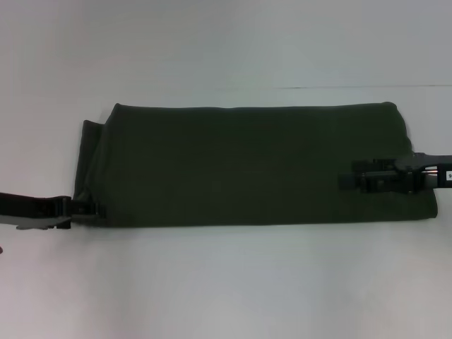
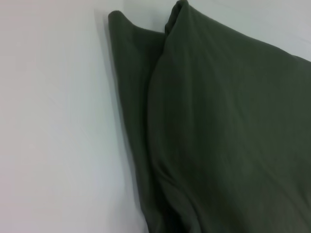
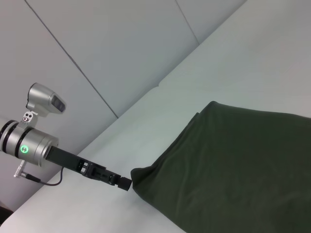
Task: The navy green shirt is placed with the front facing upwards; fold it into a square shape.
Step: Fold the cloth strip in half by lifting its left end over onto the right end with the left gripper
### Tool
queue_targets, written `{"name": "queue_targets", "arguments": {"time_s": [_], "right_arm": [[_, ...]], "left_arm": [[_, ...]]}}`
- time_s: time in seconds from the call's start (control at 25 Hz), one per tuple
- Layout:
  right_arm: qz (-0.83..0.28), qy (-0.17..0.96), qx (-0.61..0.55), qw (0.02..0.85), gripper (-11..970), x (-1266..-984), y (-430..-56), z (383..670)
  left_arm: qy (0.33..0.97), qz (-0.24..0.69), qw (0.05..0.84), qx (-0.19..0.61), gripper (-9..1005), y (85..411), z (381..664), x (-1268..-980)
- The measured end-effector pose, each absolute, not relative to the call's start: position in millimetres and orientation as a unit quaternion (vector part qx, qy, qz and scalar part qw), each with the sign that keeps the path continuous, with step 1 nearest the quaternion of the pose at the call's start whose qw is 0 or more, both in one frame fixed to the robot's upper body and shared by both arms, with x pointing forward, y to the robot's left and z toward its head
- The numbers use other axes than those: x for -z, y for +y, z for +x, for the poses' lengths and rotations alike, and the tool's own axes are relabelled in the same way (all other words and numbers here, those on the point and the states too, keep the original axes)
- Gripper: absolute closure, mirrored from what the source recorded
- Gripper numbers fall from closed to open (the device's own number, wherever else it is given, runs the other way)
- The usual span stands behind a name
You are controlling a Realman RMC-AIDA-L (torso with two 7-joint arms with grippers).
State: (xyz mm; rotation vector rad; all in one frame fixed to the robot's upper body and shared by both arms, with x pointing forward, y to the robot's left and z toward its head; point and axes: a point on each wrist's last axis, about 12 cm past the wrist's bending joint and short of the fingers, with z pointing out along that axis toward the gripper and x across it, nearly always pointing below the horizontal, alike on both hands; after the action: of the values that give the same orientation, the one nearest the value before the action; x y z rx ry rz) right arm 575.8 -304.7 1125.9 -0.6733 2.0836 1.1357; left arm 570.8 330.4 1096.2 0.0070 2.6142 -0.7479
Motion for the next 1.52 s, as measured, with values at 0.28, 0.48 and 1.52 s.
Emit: {"name": "queue_targets", "arguments": {"time_s": [0.28, 0.48, 1.52], "right_arm": [[-0.258, 0.797, -0.434, 0.331, 77, -1126.4, -305.2, 576.1], [-0.257, 0.797, -0.434, 0.331, 77, -1126.3, -305.4, 576.0], [-0.255, 0.798, -0.434, 0.332, 79, -1126.9, -306.1, 576.6]], "left_arm": [[0.943, 0.005, 0.198, 0.269, 105, 329.5, 568.8, -1094.4], [0.944, 0.006, 0.195, 0.266, 104, 328.7, 569.7, -1094.7], [0.945, 0.014, 0.196, 0.26, 104, 323.8, 574.1, -1093.7]]}}
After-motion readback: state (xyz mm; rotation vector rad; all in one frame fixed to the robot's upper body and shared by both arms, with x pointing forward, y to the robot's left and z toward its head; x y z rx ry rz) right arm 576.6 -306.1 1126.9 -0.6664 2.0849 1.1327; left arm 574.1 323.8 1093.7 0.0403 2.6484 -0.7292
